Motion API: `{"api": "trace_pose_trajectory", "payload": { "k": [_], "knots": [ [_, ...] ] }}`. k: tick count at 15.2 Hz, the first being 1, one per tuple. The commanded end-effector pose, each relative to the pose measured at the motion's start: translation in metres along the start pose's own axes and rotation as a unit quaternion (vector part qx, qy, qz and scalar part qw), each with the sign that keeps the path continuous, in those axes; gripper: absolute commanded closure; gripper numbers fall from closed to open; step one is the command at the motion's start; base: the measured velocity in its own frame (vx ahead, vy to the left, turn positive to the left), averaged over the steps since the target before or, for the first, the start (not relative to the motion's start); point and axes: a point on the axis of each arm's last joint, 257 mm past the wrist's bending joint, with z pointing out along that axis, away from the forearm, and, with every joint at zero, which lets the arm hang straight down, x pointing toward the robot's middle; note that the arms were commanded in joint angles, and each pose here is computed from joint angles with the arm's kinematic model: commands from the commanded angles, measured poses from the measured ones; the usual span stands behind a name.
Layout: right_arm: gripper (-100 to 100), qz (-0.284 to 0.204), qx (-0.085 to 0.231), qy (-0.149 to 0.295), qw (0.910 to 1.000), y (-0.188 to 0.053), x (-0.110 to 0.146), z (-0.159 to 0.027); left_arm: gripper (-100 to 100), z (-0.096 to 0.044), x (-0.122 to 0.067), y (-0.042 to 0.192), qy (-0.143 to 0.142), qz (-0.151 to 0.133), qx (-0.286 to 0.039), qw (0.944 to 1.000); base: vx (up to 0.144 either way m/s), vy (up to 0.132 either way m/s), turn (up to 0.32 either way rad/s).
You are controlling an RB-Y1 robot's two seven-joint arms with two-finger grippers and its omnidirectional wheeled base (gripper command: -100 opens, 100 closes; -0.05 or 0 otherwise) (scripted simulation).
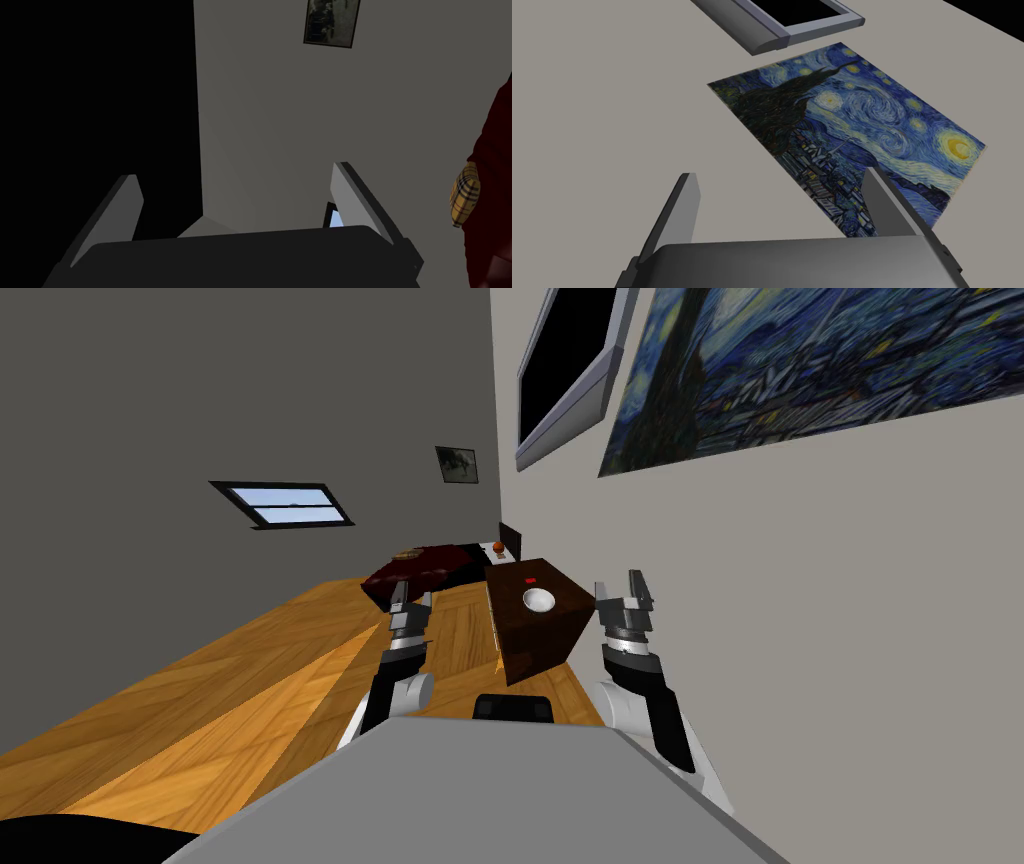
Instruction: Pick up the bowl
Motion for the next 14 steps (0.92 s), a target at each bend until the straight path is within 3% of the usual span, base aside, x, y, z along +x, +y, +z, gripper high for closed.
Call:
{"api": "trace_pose_trajectory", "payload": {
  "k": [1,9,14],
  "knots": [
    [-100,-0.01,0.005,0.013,0.9998,-0.004,0.003,-0.001,0,0.0,0.0,0.0,0.0,0.0,0.0,1.0,-0.004,0.012,0.011],
    [-100,-0.082,0.035,0.092,0.9918,-0.039,0.017,-0.012,0,0.0,0.0,0.0,0.0,0.0,0.0,1.0,-0.011,0.055,0.029],
    [-100,-0.146,0.058,0.15,0.9762,-0.07,0.021,-0.024,0,0.0,0.0,0.0,0.0,0.0,0.0,1.0,-0.006,0.072,0.038]
  ]
}}
